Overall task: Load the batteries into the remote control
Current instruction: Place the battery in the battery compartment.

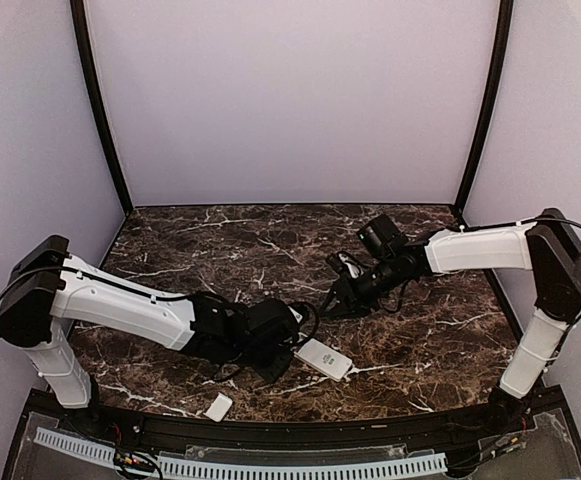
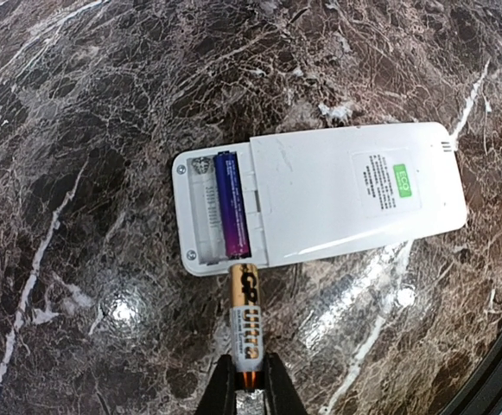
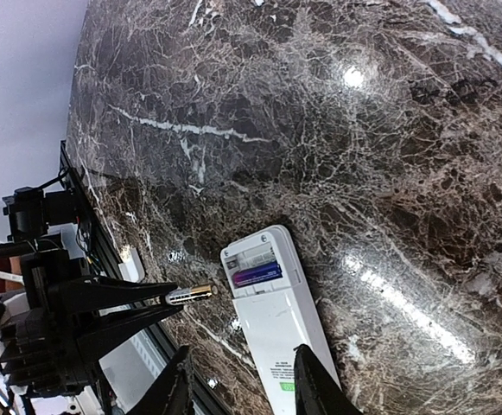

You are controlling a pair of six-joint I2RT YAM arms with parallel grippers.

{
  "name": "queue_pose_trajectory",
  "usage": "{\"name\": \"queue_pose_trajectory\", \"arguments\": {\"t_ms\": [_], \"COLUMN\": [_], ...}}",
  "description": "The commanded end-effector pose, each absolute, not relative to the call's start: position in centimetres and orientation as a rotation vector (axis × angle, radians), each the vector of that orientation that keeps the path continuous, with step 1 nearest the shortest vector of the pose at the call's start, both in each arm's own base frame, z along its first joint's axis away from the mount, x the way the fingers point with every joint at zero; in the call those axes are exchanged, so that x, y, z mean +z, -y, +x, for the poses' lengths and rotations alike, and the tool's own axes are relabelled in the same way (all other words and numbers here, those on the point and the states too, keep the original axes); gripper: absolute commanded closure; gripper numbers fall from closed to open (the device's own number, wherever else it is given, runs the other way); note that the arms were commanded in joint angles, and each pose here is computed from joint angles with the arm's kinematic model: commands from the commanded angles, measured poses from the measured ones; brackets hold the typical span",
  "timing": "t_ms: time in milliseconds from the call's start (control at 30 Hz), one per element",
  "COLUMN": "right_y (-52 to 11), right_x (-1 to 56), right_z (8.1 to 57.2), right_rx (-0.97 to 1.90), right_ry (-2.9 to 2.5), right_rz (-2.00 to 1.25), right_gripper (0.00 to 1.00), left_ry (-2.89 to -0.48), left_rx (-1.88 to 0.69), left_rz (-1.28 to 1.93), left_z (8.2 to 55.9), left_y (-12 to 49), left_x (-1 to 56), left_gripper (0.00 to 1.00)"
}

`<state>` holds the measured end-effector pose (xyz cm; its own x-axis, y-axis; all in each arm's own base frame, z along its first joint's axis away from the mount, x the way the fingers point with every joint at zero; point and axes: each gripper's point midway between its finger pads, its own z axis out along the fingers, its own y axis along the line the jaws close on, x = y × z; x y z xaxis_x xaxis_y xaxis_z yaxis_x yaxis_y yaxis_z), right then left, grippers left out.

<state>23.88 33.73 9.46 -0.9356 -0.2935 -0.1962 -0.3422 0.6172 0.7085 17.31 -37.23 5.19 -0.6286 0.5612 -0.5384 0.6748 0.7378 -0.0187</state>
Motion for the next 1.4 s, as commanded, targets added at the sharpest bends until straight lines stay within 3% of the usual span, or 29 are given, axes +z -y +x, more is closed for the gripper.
{"name": "queue_pose_trajectory", "arguments": {"t_ms": [0,467,1367], "right_y": [-33.6,-34.4,-34.0], "right_x": [8.6,8.0,7.3], "right_z": [24.0,24.1,23.8], "right_rx": [1.212,1.266,1.256], "right_ry": [-2.751,-2.748,-2.756], "right_rz": [-0.588,-0.593,-0.576], "right_gripper": [0.63,0.64,0.63], "left_ry": [-2.456,-2.476,-2.555], "left_rx": [-0.248,-0.139,-0.139], "left_rz": [0.89,0.893,0.98], "left_z": [17.8,20.7,19.9], "left_y": [37.2,36.8,37.7], "left_x": [5.7,5.6,3.4], "left_gripper": [1.0,1.0,1.0]}}
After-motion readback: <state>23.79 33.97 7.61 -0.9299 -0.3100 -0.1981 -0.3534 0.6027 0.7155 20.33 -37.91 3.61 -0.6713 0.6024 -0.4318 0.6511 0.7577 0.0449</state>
